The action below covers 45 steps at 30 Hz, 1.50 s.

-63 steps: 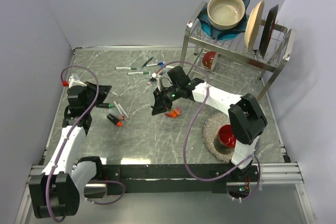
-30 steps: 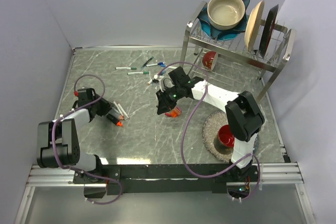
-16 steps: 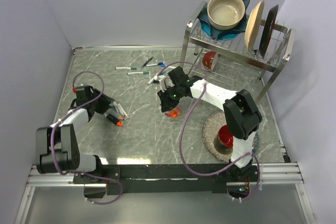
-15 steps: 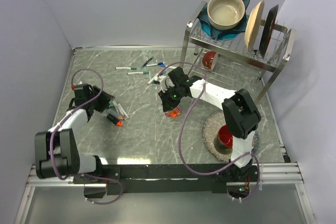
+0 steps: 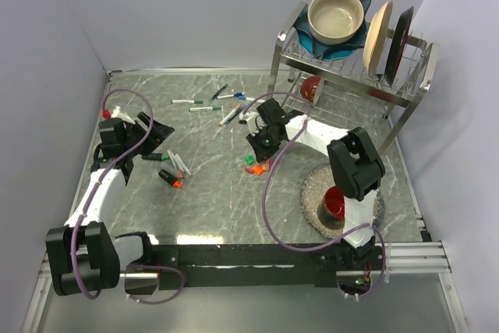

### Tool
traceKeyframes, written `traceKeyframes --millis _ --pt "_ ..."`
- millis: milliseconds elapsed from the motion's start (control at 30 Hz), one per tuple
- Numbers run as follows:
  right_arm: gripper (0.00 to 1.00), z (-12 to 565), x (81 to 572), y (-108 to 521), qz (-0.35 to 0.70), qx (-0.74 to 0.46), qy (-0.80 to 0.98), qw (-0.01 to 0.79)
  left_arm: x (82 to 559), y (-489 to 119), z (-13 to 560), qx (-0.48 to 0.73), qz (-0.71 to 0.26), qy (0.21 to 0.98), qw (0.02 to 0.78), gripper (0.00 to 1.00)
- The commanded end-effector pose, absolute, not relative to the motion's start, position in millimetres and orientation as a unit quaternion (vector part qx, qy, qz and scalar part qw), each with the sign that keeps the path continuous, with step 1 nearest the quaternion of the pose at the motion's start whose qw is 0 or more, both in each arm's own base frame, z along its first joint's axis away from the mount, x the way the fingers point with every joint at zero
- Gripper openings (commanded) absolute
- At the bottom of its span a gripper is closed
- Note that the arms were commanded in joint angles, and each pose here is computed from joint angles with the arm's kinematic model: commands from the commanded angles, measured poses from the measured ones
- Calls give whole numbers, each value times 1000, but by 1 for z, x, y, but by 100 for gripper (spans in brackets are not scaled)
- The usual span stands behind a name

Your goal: Open the pen caps

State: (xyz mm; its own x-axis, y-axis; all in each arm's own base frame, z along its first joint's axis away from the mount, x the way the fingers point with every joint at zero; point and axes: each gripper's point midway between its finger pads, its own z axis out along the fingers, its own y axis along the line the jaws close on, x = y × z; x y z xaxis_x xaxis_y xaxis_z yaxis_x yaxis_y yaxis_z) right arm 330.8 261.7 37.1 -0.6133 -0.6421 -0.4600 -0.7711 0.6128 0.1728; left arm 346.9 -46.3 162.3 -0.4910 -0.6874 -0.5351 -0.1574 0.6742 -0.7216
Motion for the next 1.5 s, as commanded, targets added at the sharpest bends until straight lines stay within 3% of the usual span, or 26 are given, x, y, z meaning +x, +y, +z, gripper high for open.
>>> traceKeyframes --millis 0,367,600,867,933,1000,1033,1067,1467 --pt "24 37 346 266 171 -409 877 187 344 -53 172 -234 -324 804 440 78" --pt "44 39 346 265 173 -412 875 186 348 -60 170 -216 -341 806 432 80" --pt "47 68 346 268 186 -422 861 213 370 -49 162 -228 -297 831 412 78" --pt "48 120 321 282 257 -466 810 246 444 -48 156 -192 -182 879 397 77" --pt "47 130 315 284 270 -476 798 252 455 -58 128 -171 -152 906 355 77" --pt "48 138 311 286 283 -481 789 257 483 -53 140 -164 -112 908 369 76" --pt "47 143 308 287 286 -483 785 262 485 -54 115 -162 -88 925 333 76" --pt "48 145 308 286 288 -484 783 265 502 -57 131 -162 -91 920 346 75" --pt "48 160 304 286 300 -486 771 280 550 -32 130 -522 -69 784 327 70"
